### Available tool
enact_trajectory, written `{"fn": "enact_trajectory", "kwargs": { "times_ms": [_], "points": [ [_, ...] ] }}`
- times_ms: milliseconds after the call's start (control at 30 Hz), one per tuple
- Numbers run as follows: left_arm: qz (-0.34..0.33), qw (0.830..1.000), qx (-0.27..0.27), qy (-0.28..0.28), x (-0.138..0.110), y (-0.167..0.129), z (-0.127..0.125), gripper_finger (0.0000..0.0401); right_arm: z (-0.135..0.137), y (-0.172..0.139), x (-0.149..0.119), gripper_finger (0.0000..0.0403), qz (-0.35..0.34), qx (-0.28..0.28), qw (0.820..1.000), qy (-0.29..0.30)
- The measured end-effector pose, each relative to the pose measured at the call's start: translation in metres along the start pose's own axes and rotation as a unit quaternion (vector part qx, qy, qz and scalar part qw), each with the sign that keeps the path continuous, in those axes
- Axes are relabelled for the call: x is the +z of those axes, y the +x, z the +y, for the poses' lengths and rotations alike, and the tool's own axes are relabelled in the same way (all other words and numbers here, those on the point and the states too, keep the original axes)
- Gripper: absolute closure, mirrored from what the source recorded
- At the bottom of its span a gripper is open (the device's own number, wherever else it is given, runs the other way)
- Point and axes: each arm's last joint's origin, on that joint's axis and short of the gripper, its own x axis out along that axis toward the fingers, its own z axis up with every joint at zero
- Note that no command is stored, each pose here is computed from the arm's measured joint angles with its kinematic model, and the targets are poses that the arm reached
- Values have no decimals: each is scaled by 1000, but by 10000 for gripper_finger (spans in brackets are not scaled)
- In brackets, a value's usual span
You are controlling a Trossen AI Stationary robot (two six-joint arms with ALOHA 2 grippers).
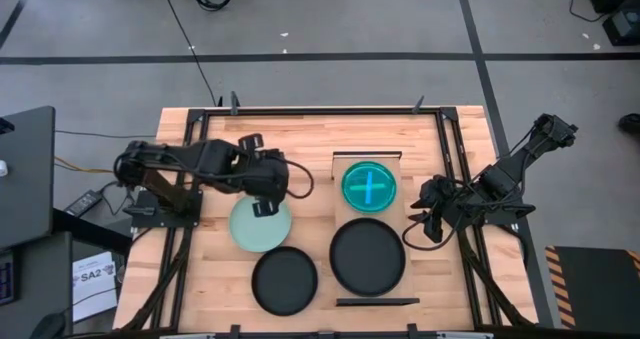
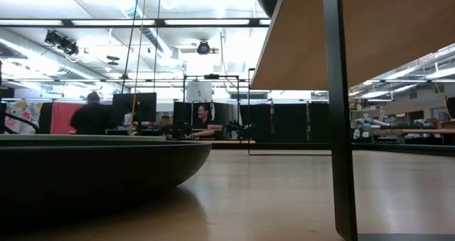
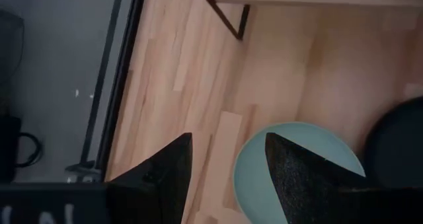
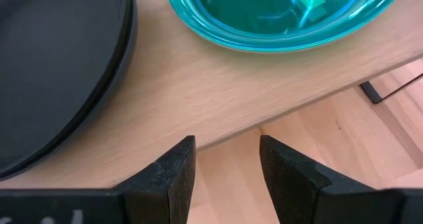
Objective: Place and stack plates onto a shelf
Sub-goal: Put the gray plate on the top of the blue plate on the shelf
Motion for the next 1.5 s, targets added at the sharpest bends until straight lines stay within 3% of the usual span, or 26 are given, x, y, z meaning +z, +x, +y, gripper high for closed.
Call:
{"fn": "enact_trajectory", "kwargs": {
  "times_ms": [333, 533, 733, 1000, 1267, 1500],
  "points": [
    [-2, 1000, 9, -15, -9, -6, -4, 204, 0, 0, 0, 228, -1, 1, 1000, -10],
    [40, 998, 42, -27, -54, 21, -2, 204, 0, 0, 0, 228, -1, 1, 1000, -10],
    [23, 991, 13, -132, -115, 50, 18, 204, 0, 0, 0, 228, -3, -1, 1000, -9],
    [28, 962, -21, -270, -180, 109, 23, 204, 0, 0, 0, 228, -4, -1, 1000, -10],
    [30, 945, -76, -318, -205, 164, 12, 204, 0, 0, 0, 228, -4, -1, 1000, -9],
    [26, 932, -94, -349, -214, 181, 13, 204, 0, 0, 0, 228, -4, -1, 1000, -9]
  ]
}}
